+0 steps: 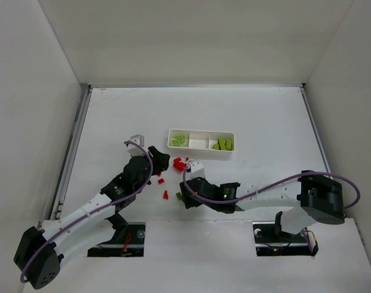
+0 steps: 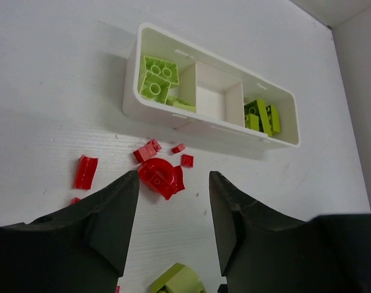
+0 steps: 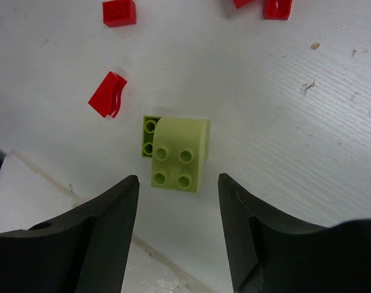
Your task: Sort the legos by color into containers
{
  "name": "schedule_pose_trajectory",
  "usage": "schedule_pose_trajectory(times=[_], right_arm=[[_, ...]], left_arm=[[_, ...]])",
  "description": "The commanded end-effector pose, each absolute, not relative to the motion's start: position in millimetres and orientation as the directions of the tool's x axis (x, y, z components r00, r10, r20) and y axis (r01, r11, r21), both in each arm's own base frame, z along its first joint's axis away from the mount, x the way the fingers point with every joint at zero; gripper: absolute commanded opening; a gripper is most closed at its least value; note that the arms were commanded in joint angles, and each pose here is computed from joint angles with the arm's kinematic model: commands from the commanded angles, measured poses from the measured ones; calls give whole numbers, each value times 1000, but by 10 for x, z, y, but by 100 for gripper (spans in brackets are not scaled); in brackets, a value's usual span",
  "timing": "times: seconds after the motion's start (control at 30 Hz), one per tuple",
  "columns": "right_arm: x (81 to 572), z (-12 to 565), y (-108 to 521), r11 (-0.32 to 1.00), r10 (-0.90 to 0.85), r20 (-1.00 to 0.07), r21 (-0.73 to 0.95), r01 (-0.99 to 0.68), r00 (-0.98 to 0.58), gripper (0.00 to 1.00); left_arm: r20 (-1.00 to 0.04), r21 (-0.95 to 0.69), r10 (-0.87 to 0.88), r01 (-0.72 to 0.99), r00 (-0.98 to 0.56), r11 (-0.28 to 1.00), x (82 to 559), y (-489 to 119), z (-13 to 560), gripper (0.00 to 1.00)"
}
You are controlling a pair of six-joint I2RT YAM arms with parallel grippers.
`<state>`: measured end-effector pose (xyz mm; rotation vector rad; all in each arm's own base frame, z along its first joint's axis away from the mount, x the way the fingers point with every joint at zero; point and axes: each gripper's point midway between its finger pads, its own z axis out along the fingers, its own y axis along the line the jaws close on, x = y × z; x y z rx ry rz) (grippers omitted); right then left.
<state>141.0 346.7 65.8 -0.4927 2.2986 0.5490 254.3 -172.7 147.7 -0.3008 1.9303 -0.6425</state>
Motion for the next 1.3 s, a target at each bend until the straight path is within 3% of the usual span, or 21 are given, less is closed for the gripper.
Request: schedule_pose_trajectory(times=[0.0,0.23,0.5,0.8,1.0,1.27], right_arm=[[1449,739,3582,840,-198,-728,219,-496,-656,60],[1467,657,3684,839,-217,-721,206,-503,-658,54],[1543,679,3619,864,-182,-733,199,-463,-656,24],[1905,1297,3258,864,66,-790,351,-362,-610,22],[2059,1546,3187,789,234,-760,513,-339,-607,22],[2118,1688,3130,719,331,-717,613,-328,-613,23]], left_arm=[[-759,-551,-473,55,-448,833,2488,-1655,1420,46],[-758,-544,-459,60,-464,837,2426,-1661,1386,46],[-741,-564,-466,71,-484,823,2317,-1695,1441,46],[-719,-628,-467,193,-514,754,2174,-2132,1774,45],[-688,-685,-499,245,-527,686,2101,-2407,1819,47],[-616,-758,-570,213,-544,616,2147,-2551,1753,49]])
